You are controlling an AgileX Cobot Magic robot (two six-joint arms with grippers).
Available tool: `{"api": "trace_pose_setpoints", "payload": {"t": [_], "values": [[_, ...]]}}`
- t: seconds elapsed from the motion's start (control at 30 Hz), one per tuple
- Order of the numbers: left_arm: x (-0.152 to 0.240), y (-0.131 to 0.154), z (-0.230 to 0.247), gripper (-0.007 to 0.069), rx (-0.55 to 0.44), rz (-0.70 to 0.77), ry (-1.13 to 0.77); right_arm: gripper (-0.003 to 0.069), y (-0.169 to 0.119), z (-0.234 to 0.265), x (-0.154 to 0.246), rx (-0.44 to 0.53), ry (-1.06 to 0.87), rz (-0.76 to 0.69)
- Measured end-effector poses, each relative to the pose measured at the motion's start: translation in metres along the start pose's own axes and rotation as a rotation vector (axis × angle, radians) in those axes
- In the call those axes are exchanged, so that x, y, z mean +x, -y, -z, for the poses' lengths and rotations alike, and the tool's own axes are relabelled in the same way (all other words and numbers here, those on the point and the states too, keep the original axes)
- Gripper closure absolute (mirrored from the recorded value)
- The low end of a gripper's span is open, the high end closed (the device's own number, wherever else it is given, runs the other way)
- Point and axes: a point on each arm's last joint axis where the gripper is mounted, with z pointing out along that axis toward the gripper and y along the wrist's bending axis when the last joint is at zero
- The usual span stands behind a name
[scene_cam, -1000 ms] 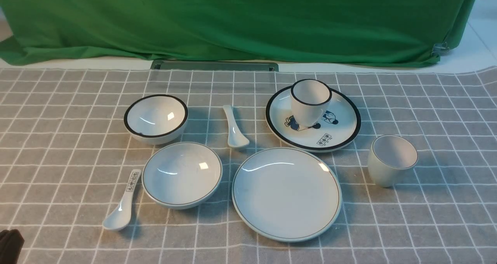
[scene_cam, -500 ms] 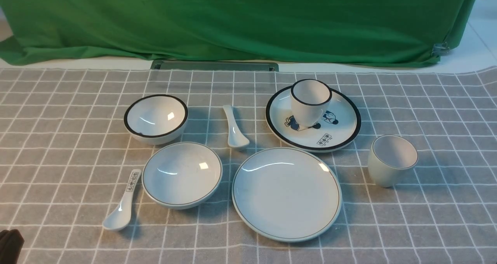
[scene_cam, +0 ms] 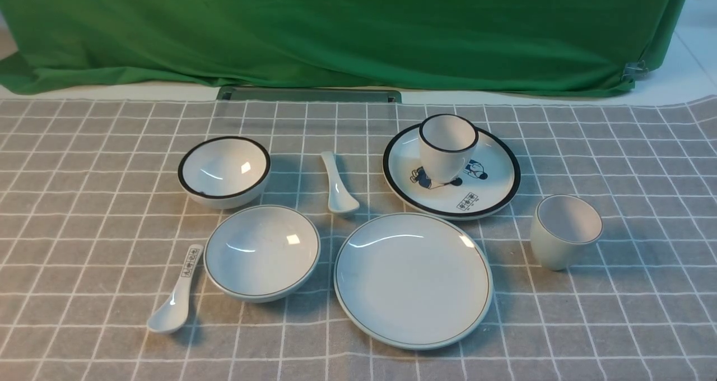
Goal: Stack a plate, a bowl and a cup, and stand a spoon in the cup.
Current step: Use the left arm to grab a blue rice bowl
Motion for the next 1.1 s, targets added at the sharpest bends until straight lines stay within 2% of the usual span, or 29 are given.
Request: {"api": "trace_pose_setpoints", "payload": {"t": [0.1, 0.17, 0.23, 0.33, 0.5, 0.53, 0.6, 0.63, 0.67, 0.73, 0.87, 0.97, 1.1], "values": [[-0.006, 0.011, 0.001, 0.0608, 0.030, 0.027, -0.022, 0.0417, 0.000, 0.000, 0.000, 0.000, 0.000, 0.000], [-0.023, 0.037, 0.004, 0.0608, 0.099, -0.101, -0.077, 0.0417, 0.000, 0.000, 0.000, 0.000, 0.000, 0.000], [-0.037, 0.059, 0.001, 0.0608, 0.129, -0.277, -0.173, 0.0417, 0.000, 0.000, 0.000, 0.000, 0.000, 0.000], [-0.042, 0.078, -0.014, 0.0608, 0.137, -0.445, -0.374, 0.0417, 0.000, 0.000, 0.000, 0.000, 0.000, 0.000], [-0.015, 0.101, -0.061, 0.0608, 0.146, -0.636, -0.868, 0.0417, 0.000, 0.000, 0.000, 0.000, 0.000, 0.000], [-0.016, 0.102, -0.061, 0.0608, 0.151, -0.636, -0.871, 0.0417, 0.000, 0.000, 0.000, 0.000, 0.000, 0.000], [0.005, 0.106, -0.084, 0.0608, 0.164, -0.734, -1.058, 0.0417, 0.000, 0.000, -0.001, 0.003, 0.008, 0.000], [0.006, 0.108, -0.086, 0.0608, 0.169, -0.739, -1.065, 0.0417, 0.000, 0.000, -0.001, 0.004, 0.012, 0.000], [0.018, 0.109, -0.098, 0.0608, 0.180, -0.782, -1.154, 0.0417, 0.001, 0.000, -0.003, 0.010, 0.031, 0.000], [0.025, 0.111, -0.105, 0.0608, 0.193, -0.797, -1.201, 0.0417, 0.001, 0.000, -0.004, 0.014, 0.046, -0.002], [0.043, 0.120, -0.119, 0.0608, 0.268, -0.840, -1.364, 0.0417, 0.003, 0.001, -0.014, 0.017, 0.160, -0.218], [0.054, 0.122, -0.124, 0.0608, 0.312, -0.869, -1.438, 0.0417, 0.006, 0.003, -0.023, 0.006, 0.271, -0.470], [0.062, 0.119, -0.128, 0.0608, 0.328, -0.887, -1.474, 0.0418, 0.008, 0.005, -0.028, -0.014, 0.324, -0.610]]}}
